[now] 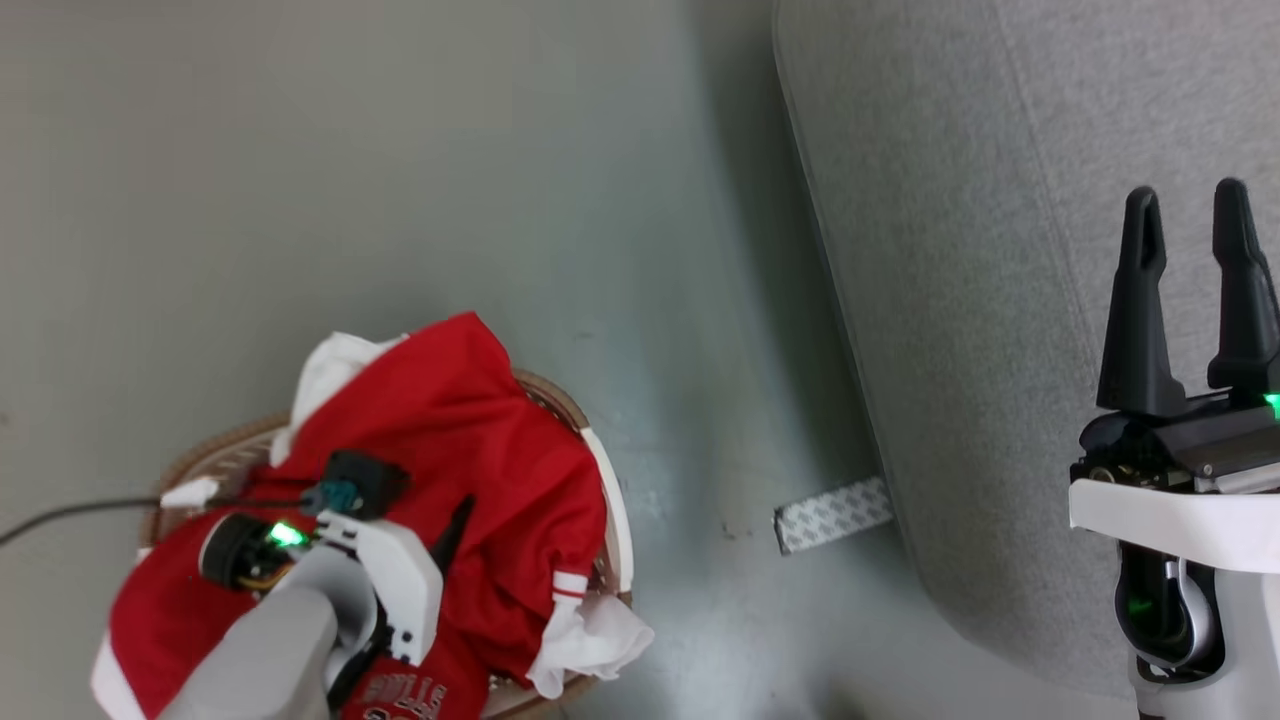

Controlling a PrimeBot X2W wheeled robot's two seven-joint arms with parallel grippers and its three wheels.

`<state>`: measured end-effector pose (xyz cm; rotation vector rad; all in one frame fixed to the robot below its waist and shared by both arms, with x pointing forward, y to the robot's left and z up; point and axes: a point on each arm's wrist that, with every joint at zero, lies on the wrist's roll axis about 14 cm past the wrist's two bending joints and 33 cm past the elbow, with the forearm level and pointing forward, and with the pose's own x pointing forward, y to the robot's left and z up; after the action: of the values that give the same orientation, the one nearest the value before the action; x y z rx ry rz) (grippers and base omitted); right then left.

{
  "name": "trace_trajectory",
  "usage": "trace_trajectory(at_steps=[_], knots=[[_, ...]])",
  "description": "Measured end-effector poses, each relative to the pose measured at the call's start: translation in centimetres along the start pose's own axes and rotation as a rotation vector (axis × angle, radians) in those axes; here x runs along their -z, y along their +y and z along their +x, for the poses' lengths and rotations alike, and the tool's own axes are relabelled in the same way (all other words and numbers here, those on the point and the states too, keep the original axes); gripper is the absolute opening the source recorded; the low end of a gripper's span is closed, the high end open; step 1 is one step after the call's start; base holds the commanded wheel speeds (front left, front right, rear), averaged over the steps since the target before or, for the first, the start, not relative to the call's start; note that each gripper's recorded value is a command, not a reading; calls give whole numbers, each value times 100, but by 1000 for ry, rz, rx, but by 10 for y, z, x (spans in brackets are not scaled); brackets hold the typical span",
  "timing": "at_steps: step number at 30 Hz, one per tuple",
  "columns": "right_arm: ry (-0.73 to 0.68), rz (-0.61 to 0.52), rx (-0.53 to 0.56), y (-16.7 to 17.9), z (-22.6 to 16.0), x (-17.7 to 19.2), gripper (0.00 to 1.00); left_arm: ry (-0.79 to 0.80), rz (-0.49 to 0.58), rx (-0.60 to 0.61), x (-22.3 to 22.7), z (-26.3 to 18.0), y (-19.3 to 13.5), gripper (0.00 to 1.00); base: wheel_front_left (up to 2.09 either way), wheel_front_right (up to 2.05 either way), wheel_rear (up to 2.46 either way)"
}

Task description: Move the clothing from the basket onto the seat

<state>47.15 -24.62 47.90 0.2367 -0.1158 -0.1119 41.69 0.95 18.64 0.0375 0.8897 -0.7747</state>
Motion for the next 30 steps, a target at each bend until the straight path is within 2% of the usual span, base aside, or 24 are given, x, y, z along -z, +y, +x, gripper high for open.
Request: trace_trajectory(at_steps=[8,17,21,22,24,30], knots=[[59,-15,3,-5,6,29,100,174,36,77,31,36,1,100,0,0,0],[123,-28,-2,-5,4,53,100,412,88,121,69,50,3,100,0,0,0],[134,-32,-2,-6,3,57,100,442,89,137,75,52,-1,100,0,0,0],[136,-32,-3,-6,2,58,100,431,90,141,73,54,-2,90,0,0,0],[138,-36,-5,-5,3,59,100,405,90,140,70,55,0,1,0,0,0],[132,-33,-16,-1,3,55,100,328,85,136,55,51,0,0,0,0,0]])
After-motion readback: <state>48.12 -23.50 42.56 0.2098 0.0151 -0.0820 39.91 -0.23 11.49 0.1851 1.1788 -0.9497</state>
